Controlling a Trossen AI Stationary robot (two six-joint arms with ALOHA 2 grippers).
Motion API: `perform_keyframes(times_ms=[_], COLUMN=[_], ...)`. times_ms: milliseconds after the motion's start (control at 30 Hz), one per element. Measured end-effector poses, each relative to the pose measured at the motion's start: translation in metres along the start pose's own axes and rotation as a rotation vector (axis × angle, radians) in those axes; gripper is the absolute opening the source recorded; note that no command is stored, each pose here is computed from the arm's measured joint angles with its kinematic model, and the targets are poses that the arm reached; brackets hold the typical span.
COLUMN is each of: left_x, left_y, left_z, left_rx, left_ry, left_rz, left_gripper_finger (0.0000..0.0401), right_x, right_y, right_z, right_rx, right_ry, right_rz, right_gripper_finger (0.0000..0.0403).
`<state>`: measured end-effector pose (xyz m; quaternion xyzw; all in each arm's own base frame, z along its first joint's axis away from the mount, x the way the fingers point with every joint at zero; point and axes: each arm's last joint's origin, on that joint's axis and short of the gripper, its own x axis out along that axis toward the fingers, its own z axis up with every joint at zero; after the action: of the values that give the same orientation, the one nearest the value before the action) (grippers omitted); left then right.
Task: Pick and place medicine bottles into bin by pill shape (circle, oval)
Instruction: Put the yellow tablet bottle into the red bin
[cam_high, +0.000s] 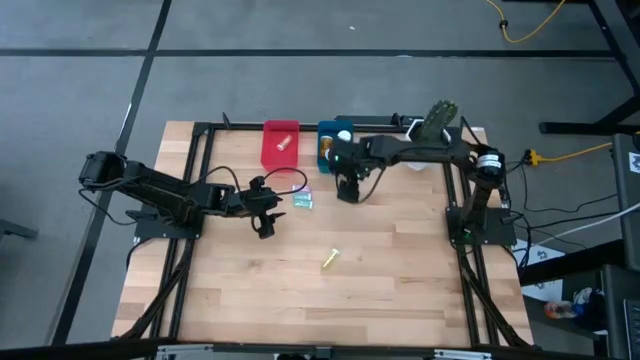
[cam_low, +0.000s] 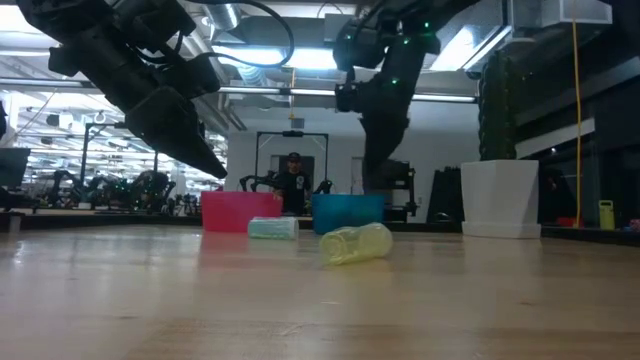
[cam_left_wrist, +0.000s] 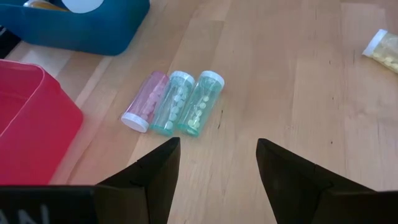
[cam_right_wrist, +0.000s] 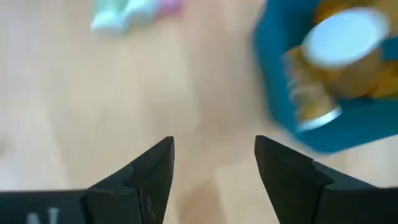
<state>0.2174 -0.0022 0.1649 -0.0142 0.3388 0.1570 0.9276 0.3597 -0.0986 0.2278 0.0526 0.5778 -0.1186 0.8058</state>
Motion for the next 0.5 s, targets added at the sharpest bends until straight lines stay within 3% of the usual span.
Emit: perform_keyframes(times_ms=[167,500], left_x=[0.000,0.000], left_y=[0.000,0.000], left_z=[0.000,0.000], left_rx=[0.000,0.000], left_ry=[0.000,0.000], left_rz=[0.000,0.000], left_gripper_finger=[0.0206,0.0206], right_x=[0.002,0.008], right_y=[0.033,0.106], right_z=[-0.010,-0.033], right_rx=[-0.014,-0.215], right_ry=[0.072,0.098], right_rz=[0.023,0.091], right_gripper_finger=[0.0225,0.0225])
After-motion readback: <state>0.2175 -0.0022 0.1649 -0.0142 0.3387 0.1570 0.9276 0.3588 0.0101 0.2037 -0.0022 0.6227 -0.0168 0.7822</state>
